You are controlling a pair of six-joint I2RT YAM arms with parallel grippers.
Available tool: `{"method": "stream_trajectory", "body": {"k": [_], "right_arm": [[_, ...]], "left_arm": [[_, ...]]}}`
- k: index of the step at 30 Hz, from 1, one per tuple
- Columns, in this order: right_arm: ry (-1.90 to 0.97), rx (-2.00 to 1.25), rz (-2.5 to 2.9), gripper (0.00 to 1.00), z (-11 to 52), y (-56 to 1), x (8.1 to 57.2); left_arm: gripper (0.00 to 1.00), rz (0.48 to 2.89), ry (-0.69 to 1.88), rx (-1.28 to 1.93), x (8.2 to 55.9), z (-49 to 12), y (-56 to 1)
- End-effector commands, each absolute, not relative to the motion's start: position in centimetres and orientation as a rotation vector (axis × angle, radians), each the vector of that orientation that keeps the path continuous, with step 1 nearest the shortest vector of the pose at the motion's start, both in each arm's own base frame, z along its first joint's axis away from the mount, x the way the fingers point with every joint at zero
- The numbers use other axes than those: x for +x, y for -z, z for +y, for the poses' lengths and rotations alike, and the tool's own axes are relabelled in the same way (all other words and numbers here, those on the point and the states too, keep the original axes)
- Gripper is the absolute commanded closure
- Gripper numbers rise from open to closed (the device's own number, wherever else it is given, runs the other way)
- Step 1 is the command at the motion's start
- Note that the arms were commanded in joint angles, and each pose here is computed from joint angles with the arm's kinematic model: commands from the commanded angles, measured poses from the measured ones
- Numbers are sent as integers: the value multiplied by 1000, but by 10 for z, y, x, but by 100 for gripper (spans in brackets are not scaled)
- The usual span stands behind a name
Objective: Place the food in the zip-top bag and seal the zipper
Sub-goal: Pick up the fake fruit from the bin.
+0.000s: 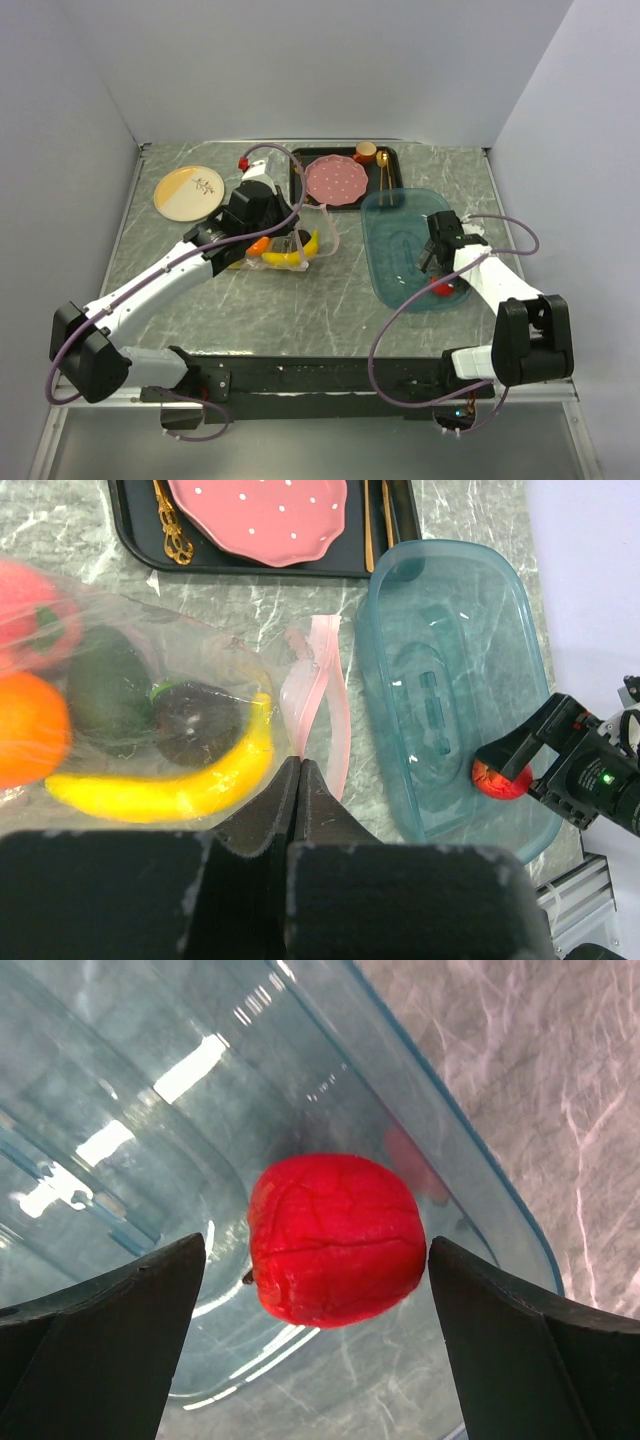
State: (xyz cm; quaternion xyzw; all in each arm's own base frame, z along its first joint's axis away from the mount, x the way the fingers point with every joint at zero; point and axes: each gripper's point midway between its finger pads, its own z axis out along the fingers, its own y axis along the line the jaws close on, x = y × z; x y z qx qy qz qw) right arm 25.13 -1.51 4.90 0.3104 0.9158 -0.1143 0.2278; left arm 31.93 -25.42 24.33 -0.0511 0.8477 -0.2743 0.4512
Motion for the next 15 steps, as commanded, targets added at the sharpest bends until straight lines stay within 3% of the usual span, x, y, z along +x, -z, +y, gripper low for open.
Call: {"method": "stream_trajectory", "body": {"k": [1, 4, 5, 8, 11, 15], "right_arm": [[324, 883, 2431, 3, -24, -61, 275], [318, 890, 2443, 15, -25, -54, 280], [315, 888, 2448, 24, -24, -51, 280], [281, 891, 2461, 32, -21, -48, 279], [224, 874, 2459, 52, -16, -48, 282], [157, 852, 2451, 53, -9, -55, 288]], "left_arm": [[99, 2037, 700, -122, 325, -256, -264], [99, 2032, 711, -120, 324, -257, -267], [99, 2033, 710, -124, 324, -256, -266], [99, 2034, 697, -132, 323, -253, -266], [99, 2034, 690, -140, 322, -250, -264], [99, 2044, 690, -142, 321, -251, -260]]}}
